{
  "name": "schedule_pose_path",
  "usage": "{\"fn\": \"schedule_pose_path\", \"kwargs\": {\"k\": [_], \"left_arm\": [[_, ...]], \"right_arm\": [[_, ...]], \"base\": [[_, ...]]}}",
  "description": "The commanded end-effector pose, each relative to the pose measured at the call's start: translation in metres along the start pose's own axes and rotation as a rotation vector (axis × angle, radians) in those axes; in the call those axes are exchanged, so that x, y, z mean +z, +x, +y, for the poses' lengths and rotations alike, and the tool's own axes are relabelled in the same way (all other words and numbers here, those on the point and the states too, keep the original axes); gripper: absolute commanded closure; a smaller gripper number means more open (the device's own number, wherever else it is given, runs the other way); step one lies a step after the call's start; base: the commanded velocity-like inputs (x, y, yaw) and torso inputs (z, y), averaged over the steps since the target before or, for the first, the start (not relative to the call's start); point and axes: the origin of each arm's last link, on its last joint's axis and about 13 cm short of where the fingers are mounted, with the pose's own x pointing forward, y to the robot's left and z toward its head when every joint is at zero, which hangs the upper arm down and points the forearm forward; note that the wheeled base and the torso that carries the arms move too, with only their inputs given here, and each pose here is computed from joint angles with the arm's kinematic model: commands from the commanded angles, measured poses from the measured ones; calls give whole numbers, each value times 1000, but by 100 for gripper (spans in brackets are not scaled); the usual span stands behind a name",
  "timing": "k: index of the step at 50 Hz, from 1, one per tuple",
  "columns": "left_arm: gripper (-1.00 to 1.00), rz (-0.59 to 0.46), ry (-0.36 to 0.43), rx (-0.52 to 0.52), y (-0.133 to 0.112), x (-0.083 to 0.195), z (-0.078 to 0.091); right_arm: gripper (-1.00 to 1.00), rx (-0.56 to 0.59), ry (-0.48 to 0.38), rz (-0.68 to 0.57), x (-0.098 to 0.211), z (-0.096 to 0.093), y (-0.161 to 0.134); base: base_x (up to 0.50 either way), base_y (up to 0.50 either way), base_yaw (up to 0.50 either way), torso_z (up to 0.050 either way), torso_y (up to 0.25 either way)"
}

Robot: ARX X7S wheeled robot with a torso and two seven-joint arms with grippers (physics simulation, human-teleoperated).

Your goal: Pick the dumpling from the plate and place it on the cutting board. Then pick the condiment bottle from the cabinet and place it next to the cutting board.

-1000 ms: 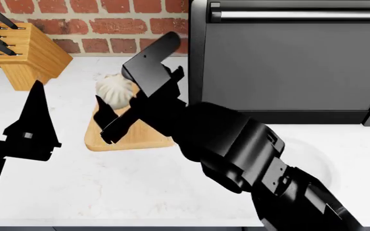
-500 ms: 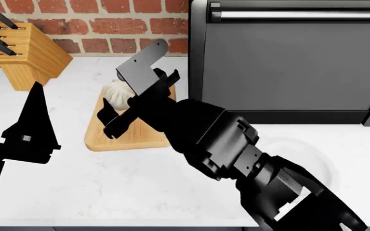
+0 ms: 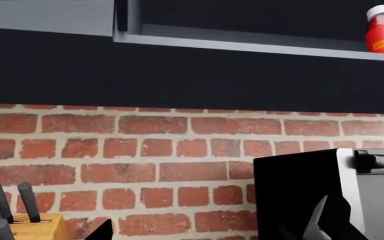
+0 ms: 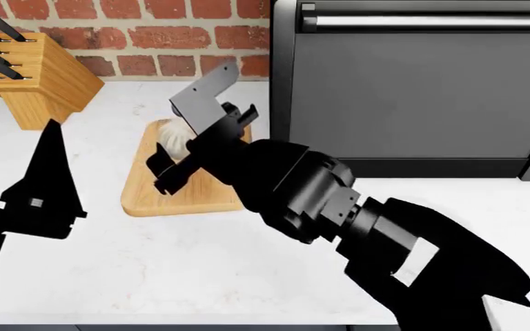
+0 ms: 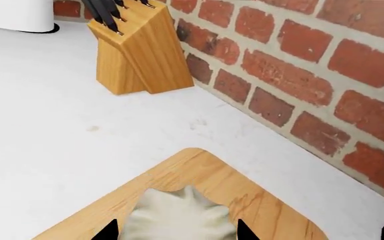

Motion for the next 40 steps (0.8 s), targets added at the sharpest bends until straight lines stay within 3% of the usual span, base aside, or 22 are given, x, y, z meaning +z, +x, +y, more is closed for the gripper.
{"fn": "schedule_pose_path", "kwargs": {"k": [1, 19, 20, 40], "left_arm": [[-100, -4, 4, -15, 0, 2, -2], [-100, 6, 14, -8, 0, -1, -1], [-100, 7, 16, -7, -1, -2, -1], [-100, 4, 24, -14, 0, -1, -1]], "right_arm": [[100, -23, 4, 26, -6, -9, 5], [100, -24, 6, 31, -8, -8, 6], [-100, -24, 5, 31, -8, -8, 6], [-100, 25, 35, -18, 5, -2, -5]], "base": [[0, 0, 0, 0, 0], [0, 0, 0, 0, 0], [0, 0, 0, 0, 0], [0, 0, 0, 0, 0]]}}
